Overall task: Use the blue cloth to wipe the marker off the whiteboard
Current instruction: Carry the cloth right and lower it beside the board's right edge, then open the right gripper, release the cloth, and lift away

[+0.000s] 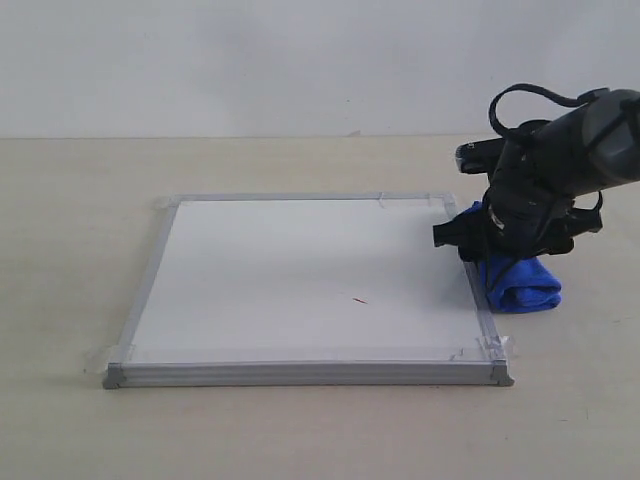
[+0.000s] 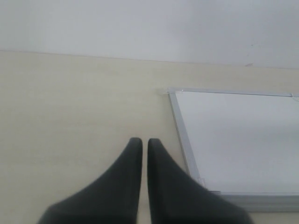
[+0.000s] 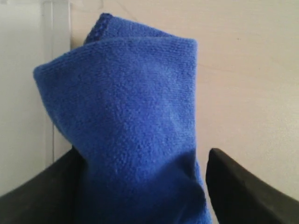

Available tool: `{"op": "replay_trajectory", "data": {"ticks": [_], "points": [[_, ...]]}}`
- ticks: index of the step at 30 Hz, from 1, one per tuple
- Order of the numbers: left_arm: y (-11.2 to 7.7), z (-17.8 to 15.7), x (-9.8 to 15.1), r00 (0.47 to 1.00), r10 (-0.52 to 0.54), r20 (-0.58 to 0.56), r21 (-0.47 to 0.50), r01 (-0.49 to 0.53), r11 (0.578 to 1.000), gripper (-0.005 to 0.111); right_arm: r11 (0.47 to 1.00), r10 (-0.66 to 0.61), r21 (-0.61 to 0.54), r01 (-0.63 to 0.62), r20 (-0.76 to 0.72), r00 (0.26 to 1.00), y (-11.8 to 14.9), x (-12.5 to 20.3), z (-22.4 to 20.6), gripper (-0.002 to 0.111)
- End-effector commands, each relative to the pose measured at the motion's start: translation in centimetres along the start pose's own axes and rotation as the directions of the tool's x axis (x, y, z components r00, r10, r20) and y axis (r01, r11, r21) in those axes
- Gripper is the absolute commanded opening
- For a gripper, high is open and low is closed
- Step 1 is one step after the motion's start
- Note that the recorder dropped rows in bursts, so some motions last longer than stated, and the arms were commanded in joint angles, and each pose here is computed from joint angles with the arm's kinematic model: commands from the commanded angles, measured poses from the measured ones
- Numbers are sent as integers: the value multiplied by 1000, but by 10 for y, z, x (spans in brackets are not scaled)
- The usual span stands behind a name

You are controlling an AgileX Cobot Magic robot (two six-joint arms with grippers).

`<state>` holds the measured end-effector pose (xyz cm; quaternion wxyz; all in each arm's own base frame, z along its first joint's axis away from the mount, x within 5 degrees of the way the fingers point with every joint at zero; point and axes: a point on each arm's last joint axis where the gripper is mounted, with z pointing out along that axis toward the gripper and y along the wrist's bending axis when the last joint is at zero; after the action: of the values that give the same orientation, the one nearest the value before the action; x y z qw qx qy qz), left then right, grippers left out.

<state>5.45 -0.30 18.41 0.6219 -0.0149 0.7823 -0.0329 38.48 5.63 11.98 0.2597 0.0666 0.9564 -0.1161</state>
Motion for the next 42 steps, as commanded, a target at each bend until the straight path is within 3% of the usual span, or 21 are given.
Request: {"op": "replay_trajectory", "data": {"ticks": [1,9,11,12,14,22,30,35,42], "points": [[0,-1,-1,1000,1,9,2,-1,1000,4,999,-14,-28,15,15,1000,1,-2,-3,66],[0,-1,-1,1000,1,9,2,-1,1000,4,999,-7,-42,12,134,991,-13,-26,-52,63],[0,-1,-1,1000,1,9,2,-1,1000,4,999,-18,-24,21,125,992,-16,-25,-55,40],[0,-1,-1,1000,1,9,2,-1,1000,4,999,-34,-32,38,103,994,-15,-15,-49,17],[0,-1,-1,1000,1,9,2,-1,1000,4,993,-67,-89,76,95,993,-8,-2,-38,1],[0,-1,-1,1000,1,9,2,-1,1000,4,990,-93,-102,97,38,995,0,15,-12,0],[0,-1,-1,1000,1,9,2,-1,1000,4,994,-39,-95,55,164,986,-26,-1,-79,0],[0,-1,-1,1000,1,9,2,-1,1000,4,980,39,-199,6,221,974,-38,19,-114,0],[0,-1,-1,1000,1,9,2,-1,1000,4,945,92,-327,-15,223,971,-37,74,-163,0]]}}
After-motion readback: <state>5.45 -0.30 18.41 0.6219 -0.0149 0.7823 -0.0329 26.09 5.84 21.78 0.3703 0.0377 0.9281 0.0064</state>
